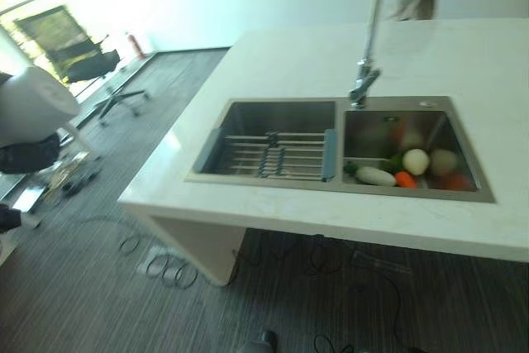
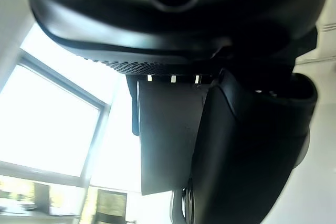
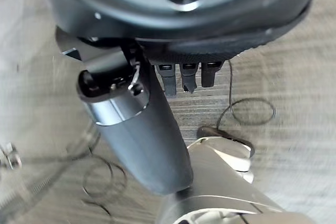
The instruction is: Place the dishes in the dishwasher.
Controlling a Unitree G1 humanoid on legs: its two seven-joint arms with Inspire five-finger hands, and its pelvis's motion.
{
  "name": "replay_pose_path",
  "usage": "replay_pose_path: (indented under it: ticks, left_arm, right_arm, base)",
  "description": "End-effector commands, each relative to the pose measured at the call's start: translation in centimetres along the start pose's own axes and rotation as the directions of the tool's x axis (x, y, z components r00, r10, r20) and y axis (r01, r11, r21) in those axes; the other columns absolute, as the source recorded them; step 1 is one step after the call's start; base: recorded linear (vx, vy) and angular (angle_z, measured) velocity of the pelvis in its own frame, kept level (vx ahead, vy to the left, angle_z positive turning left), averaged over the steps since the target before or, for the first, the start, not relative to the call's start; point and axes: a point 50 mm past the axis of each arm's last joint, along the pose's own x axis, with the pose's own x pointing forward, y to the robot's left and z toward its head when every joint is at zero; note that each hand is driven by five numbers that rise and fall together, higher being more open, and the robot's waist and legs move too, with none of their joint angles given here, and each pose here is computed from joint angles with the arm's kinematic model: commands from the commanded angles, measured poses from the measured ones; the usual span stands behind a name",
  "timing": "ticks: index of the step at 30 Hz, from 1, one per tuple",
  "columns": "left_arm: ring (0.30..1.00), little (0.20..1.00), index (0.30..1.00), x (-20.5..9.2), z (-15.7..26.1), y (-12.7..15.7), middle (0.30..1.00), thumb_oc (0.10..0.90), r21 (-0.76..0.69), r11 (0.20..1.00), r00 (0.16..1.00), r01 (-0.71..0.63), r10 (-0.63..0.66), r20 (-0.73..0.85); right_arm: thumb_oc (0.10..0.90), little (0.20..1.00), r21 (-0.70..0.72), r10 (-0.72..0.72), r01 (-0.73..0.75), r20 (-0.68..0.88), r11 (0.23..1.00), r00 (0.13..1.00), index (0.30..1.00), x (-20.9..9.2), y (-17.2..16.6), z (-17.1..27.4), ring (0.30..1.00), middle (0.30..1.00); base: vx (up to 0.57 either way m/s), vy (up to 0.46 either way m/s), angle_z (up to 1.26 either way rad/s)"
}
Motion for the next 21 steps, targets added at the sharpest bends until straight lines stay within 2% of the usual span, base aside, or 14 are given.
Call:
replay_pose_path:
  ticks: [1, 5, 9, 11, 12, 16, 17, 19, 21]
  left_arm:
    - [0.300, 0.300, 0.300, 1.8, 1.9, 6.2, 0.300, 0.400, -0.228, 0.856, 0.870, -0.465, 0.489, 0.061]
    - [0.300, 0.300, 0.300, -0.3, 1.7, 2.3, 0.300, 0.400, -0.284, 0.862, 0.896, -0.420, 0.443, 0.017]
    - [0.300, 0.300, 0.300, -0.6, 3.1, 0.7, 0.300, 0.400, -0.359, 0.866, 0.917, -0.348, 0.394, 0.061]
    - [0.300, 0.300, 0.300, -0.4, 4.6, -0.1, 0.300, 0.400, -0.392, 0.879, 0.935, -0.270, 0.337, 0.111]
    - [0.300, 0.300, 0.300, -0.3, 6.2, -0.5, 0.300, 0.400, -0.463, 0.873, 0.944, -0.152, 0.268, 0.194]
    - [0.300, 0.300, 0.300, -0.7, 9.2, -3.3, 0.300, 0.400, -0.561, 0.828, 0.937, 0.024, 0.177, 0.301]
    - [0.300, 0.300, 0.300, -0.8, 10.6, -4.8, 0.300, 0.400, -0.581, 0.806, 0.920, 0.114, 0.135, 0.369]
    - [0.300, 0.300, 0.300, -1.2, 12.5, -6.0, 0.300, 0.400, -0.594, 0.778, 0.901, 0.204, 0.088, 0.424]
    - [0.300, 0.300, 0.300, -1.3, 12.9, -6.4, 0.300, 0.400, -0.590, 0.776, 0.899, 0.225, 0.068, 0.433]
  right_arm:
    - [0.800, 0.900, 0.112, 0.011, -0.021, 0.093, 0.993, 0.996, 0.900, 0.5, 1.0, 2.9, 0.900, 0.900]
    - [0.800, 0.900, 0.175, -0.012, -0.002, 0.075, 0.985, 0.997, 0.900, 0.3, 0.9, 1.6, 0.900, 0.900]
    - [0.800, 0.900, 0.246, -0.091, 0.081, 0.032, 0.966, 0.995, 0.900, 0.2, -0.4, 0.8, 0.900, 0.900]
    - [0.800, 0.900, 0.253, -0.143, 0.133, 0.023, 0.958, 0.989, 0.900, 0.2, -0.7, 0.8, 0.900, 0.900]
    - [0.800, 0.900, 0.292, -0.158, 0.139, 0.043, 0.946, 0.986, 0.900, 0.2, 0.0, 1.0, 0.900, 0.900]
    - [0.800, 0.900, 0.379, -0.129, 0.088, 0.085, 0.921, 0.988, 0.900, 0.2, 1.6, 1.2, 0.900, 0.900]
    - [0.800, 0.900, 0.390, -0.100, 0.046, 0.119, 0.920, 0.988, 0.900, 0.2, 2.6, 1.5, 0.900, 0.900]
    - [0.800, 0.900, 0.338, -0.009, -0.059, 0.197, 0.939, 0.980, 0.900, 0.2, 3.6, 3.1, 0.900, 0.900]
    - [0.800, 0.900, 0.319, 0.008, -0.074, 0.205, 0.945, 0.979, 0.900, 0.2, 3.6, 3.5, 0.900, 0.900]
  base:
    - [-0.37, 0.196, 1.56]
    - [-0.29, 0.308, 1.49]
    - [-0.23, 0.447, 1.72]
    - [-0.04, 0.778, 2.52]
    - [0.03, 0.727, 1.76]
    - [0.08, 0.439, 1.19]
    - [0.21, 0.437, 2.49]
    - [0.33, 0.348, 2.53]
    - [0.20, 0.067, 1.28]
